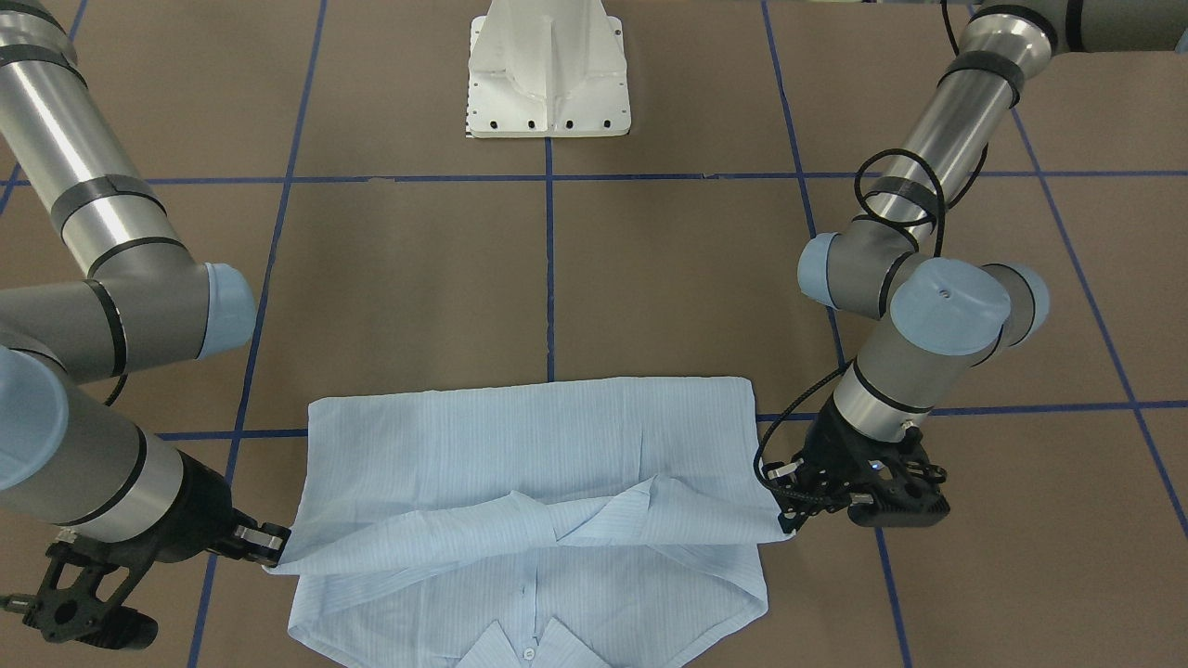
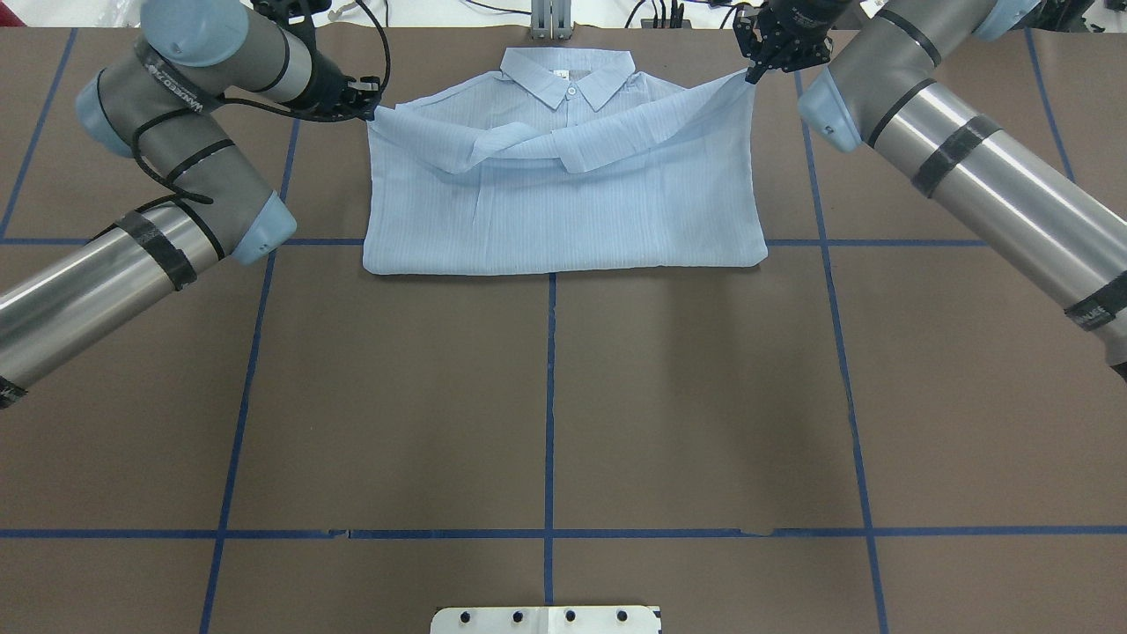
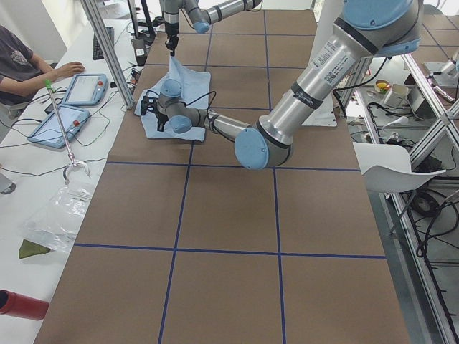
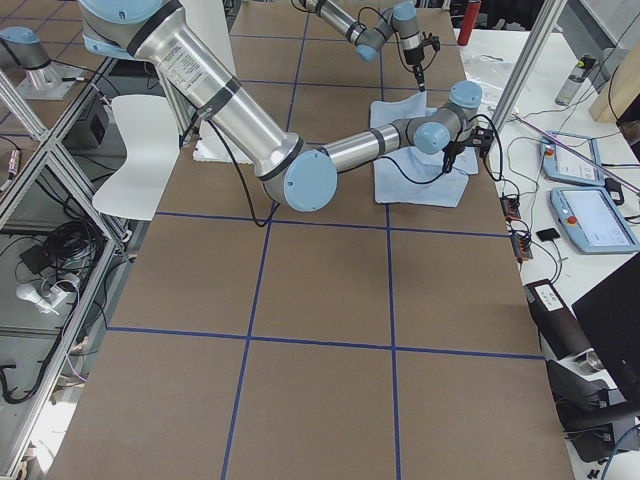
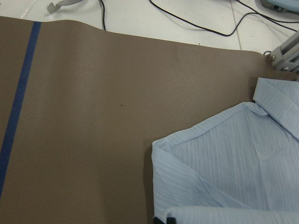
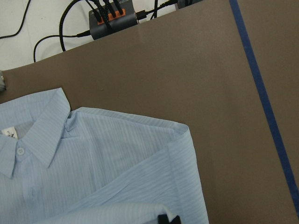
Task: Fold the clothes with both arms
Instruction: 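Lay the hem over the collar with both grippers, then release the hem and raise both grippers off the folded shirt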
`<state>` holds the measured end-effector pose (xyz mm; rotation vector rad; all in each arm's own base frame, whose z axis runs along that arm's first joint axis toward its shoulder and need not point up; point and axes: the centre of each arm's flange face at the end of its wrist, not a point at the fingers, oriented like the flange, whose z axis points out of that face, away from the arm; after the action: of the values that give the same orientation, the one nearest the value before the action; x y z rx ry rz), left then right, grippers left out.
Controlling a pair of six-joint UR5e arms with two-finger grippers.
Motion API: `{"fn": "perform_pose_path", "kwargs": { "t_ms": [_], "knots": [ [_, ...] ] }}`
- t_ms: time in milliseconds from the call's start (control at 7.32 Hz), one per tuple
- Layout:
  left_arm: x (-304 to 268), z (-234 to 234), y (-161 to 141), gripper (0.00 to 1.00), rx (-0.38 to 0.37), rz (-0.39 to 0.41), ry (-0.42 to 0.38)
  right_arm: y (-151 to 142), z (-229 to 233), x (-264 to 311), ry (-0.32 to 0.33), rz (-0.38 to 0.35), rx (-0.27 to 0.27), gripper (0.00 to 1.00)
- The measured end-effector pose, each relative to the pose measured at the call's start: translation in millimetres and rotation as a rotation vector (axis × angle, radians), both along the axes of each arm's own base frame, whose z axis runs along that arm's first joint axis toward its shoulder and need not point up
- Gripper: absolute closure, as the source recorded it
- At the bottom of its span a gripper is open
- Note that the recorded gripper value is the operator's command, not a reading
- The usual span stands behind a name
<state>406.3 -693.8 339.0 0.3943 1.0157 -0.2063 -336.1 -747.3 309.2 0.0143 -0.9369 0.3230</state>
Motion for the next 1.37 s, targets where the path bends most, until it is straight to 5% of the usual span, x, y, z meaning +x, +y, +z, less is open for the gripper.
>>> {"fn": "perform_pose_path", "kwargs": {
  "t_ms": [137, 956, 1365],
  "knots": [
    [0, 0, 0, 0.01, -0.001, -0.001, 0.001, 0, -1, -1, 0.002, 0.0, 0.002, 0.0],
    [-13, -1, -8, 0.0, -0.054, -0.052, 0.025, 10, 14, 3, -0.004, -0.027, 0.011, 0.0],
    [-15, -8, -9, 0.0, -0.074, -0.07, 0.048, 86, 56, -17, -0.012, -0.108, 0.036, 0.0]
  ]
}}
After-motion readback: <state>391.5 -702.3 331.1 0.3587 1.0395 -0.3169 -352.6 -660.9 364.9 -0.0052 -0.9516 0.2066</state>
